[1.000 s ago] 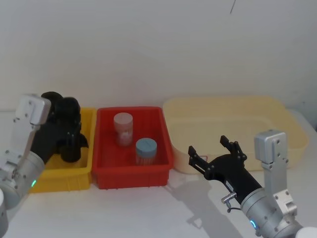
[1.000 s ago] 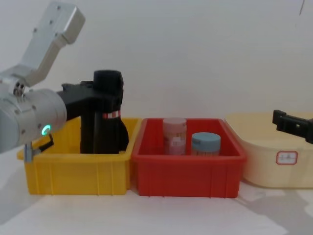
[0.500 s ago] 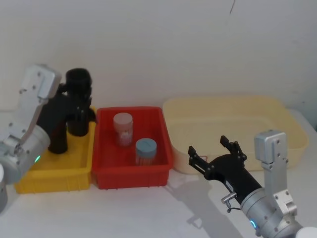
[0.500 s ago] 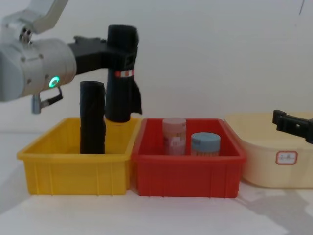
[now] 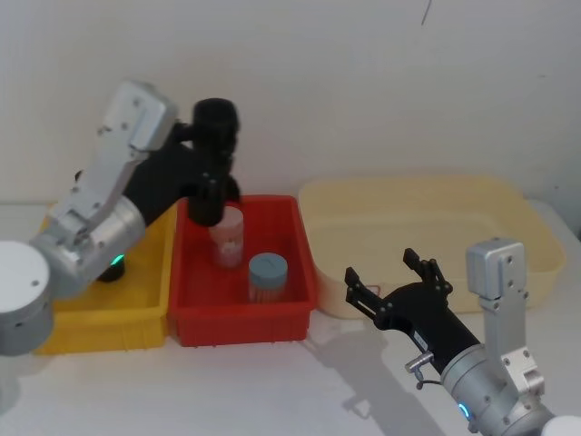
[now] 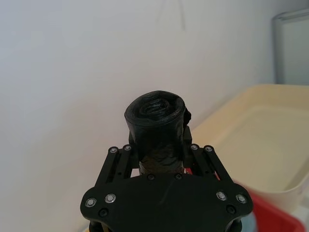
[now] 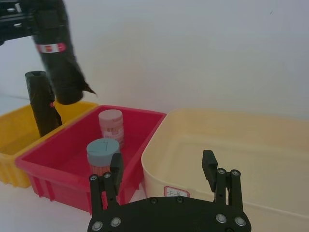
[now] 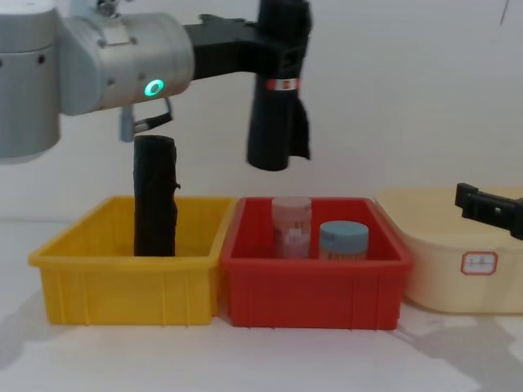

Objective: Pick up the garbage bag with the one hand and transfer it to the other hand.

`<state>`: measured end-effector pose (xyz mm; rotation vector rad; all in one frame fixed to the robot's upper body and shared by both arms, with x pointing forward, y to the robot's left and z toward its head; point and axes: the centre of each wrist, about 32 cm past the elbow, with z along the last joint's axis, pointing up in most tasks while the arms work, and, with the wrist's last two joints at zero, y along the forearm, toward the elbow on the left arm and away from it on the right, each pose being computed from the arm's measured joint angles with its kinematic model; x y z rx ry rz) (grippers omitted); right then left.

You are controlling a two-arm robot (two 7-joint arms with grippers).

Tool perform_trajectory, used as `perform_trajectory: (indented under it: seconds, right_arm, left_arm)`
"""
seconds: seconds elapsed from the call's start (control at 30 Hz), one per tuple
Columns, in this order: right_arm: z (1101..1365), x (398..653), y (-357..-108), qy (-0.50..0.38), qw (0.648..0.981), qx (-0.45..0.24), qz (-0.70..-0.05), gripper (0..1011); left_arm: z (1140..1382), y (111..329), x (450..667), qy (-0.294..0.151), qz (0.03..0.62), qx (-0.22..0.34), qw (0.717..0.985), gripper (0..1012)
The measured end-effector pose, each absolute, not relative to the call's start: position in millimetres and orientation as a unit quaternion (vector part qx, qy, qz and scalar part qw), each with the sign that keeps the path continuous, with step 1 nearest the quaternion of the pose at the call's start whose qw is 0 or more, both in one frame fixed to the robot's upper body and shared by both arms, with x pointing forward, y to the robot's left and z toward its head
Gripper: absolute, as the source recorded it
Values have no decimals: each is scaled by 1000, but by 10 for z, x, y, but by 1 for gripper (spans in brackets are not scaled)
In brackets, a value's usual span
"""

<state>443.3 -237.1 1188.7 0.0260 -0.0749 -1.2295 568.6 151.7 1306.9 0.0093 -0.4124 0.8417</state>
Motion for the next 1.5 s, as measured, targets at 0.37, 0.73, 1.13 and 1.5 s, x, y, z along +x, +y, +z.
perform_trajectory:
  seconds: [0.37, 0.73, 1.13, 1.5]
  right_arm:
    - [11887, 4433, -2371, -35, 816, 12, -577, 1000]
    - [11887, 4433, -2371, -35, 816, 12, -577, 1000]
    - [11887, 4433, -2371, -35, 816, 12, -577, 1001]
    - [11887, 4433, -2371, -35, 816, 12, -577, 1001]
  left_arm:
    - [13123, 1160, 5844, -192, 332, -15, 923, 452]
    - [13099, 813, 5979, -168, 264, -39, 949, 452]
    - [13087, 651, 6000, -153, 237, -49, 958, 452]
    - [13088, 592, 5986, -138, 226, -53, 963, 452]
